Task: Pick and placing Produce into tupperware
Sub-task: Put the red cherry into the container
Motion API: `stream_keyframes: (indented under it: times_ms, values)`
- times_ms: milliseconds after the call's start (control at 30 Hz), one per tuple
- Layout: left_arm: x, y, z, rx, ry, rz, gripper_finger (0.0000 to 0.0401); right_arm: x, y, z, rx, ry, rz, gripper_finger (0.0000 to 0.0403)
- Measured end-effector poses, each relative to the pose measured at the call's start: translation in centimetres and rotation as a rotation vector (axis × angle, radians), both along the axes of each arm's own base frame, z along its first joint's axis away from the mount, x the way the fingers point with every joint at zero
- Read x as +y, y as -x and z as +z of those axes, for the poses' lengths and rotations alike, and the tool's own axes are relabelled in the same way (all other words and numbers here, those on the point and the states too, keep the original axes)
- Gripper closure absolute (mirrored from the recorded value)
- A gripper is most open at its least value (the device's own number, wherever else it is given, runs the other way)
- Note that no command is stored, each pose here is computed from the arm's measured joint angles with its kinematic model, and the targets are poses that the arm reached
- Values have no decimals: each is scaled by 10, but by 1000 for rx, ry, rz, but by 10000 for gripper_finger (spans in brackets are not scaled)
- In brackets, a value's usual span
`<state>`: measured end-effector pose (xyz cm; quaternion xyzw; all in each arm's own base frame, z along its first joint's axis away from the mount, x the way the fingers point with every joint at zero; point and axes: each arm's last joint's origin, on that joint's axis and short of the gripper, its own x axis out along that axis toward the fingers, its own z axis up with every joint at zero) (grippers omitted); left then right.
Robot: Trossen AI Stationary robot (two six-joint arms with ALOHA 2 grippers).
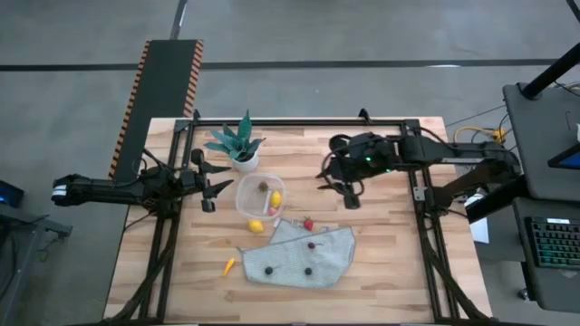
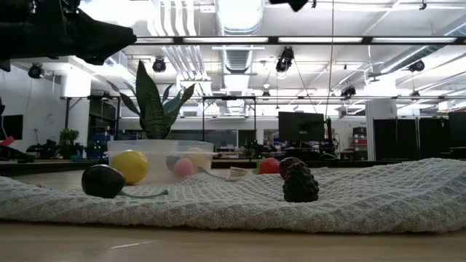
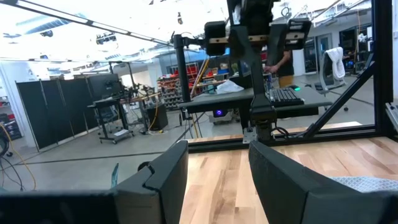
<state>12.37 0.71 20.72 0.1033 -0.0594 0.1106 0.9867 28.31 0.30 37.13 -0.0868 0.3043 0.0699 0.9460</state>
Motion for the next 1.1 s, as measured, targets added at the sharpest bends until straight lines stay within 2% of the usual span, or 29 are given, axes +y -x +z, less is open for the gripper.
stream_keyframes:
  times_ms: [167,367,667,1100]
  values:
    - [0,0,0,-1,0,0,244,12,16,1,77,-31,18,275]
    - [0,0,0,-2,0,0,244,29,21,-9,120,-26,82,275]
    - [0,0,0,-3,0,0,244,42,13,-53,202,-44,102,275]
    - [0,-1,0,2,0,0,244,51,2,-118,128,-118,75,275]
